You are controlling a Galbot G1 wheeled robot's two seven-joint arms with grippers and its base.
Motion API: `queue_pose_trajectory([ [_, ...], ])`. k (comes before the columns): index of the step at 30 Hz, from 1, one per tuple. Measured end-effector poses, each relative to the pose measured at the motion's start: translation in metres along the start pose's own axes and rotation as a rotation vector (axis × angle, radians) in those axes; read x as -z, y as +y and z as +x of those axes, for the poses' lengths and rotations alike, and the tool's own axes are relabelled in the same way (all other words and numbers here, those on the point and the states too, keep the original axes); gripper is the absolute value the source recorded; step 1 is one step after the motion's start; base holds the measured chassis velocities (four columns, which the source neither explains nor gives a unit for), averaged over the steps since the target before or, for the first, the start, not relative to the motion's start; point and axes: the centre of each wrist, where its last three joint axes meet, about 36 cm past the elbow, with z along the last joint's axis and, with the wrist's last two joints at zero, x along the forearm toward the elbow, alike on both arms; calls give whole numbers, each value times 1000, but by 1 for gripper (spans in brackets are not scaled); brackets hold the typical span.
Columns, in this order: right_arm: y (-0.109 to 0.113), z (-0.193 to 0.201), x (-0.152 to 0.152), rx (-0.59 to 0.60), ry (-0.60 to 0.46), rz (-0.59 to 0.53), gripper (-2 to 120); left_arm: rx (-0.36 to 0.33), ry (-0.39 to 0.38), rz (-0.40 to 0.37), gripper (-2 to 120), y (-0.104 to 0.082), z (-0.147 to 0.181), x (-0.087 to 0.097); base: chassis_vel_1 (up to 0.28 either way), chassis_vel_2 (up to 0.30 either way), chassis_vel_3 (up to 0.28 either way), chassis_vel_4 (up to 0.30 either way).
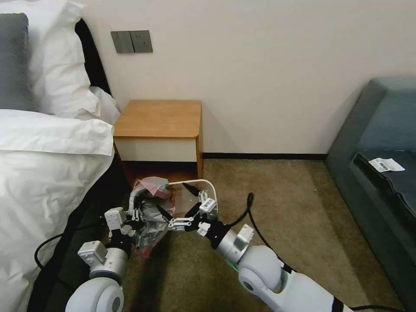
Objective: Pick up the garbage bag from the table and place it over the trash can.
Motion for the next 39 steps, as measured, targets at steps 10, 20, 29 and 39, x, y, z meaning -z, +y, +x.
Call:
queue_pose_trajectory([
  [10,-16,-14,-14,11,24,82,100,-9,8,3,8,-9,4,-6,0,0,0,0],
  [20,-14,-18,-15,16,10,93,86,-2,18,1,7,-9,3,-12,0,0,0,0],
  [29,-11,-17,-15,20,-1,96,52,3,17,1,7,-8,2,-12,0,0,0,0],
  [39,-10,-15,-16,19,-1,96,20,7,13,2,7,-8,1,-11,0,0,0,0],
])
